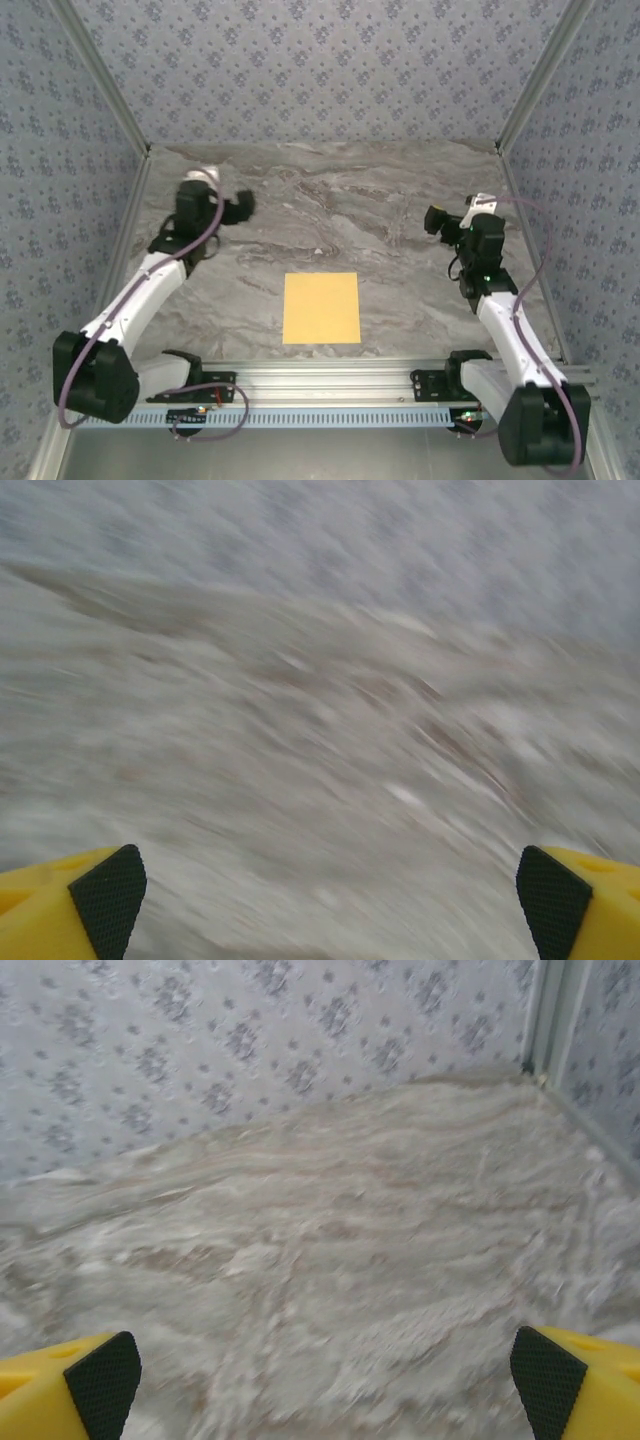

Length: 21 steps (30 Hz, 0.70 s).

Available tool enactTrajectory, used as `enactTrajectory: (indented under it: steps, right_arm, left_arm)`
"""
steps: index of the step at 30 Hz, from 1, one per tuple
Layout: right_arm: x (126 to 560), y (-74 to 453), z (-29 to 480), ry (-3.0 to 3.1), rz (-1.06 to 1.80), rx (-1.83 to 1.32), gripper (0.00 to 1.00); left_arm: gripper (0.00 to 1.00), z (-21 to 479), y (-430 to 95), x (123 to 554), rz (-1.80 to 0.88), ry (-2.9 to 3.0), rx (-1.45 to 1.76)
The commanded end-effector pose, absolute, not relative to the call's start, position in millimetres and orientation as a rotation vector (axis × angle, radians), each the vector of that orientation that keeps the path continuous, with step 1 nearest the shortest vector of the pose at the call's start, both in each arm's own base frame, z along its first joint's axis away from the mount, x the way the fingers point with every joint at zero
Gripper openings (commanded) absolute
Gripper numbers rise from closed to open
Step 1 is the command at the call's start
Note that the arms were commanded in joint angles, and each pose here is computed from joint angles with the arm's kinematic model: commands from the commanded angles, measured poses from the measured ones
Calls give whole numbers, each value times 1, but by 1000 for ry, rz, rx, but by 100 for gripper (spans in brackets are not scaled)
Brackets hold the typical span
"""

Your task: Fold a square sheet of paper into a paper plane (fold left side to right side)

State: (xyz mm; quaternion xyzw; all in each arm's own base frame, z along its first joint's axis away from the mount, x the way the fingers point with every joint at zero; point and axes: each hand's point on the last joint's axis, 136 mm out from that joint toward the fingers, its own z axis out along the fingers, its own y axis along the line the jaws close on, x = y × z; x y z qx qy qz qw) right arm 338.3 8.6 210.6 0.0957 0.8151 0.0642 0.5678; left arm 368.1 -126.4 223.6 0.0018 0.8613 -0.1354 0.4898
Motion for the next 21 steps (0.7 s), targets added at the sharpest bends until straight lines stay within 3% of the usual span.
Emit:
enactTrajectory:
  steps: [1, 5, 11, 21]
  right_arm:
    - [297, 23, 163, 2155, 199, 341, 100]
    - [279, 45, 157, 2214, 196, 289, 100]
    - [277, 58, 159, 2230, 141, 243, 100]
    - [274, 69, 162, 2247, 101, 192, 100]
  left_arm:
    - [98, 157, -177, 304, -374, 2416, 162]
    - [98, 116, -229, 263, -399, 2557, 296]
    - [98, 68, -267, 227, -278, 2697, 497]
    - [98, 39, -302, 212, -244, 2768, 604]
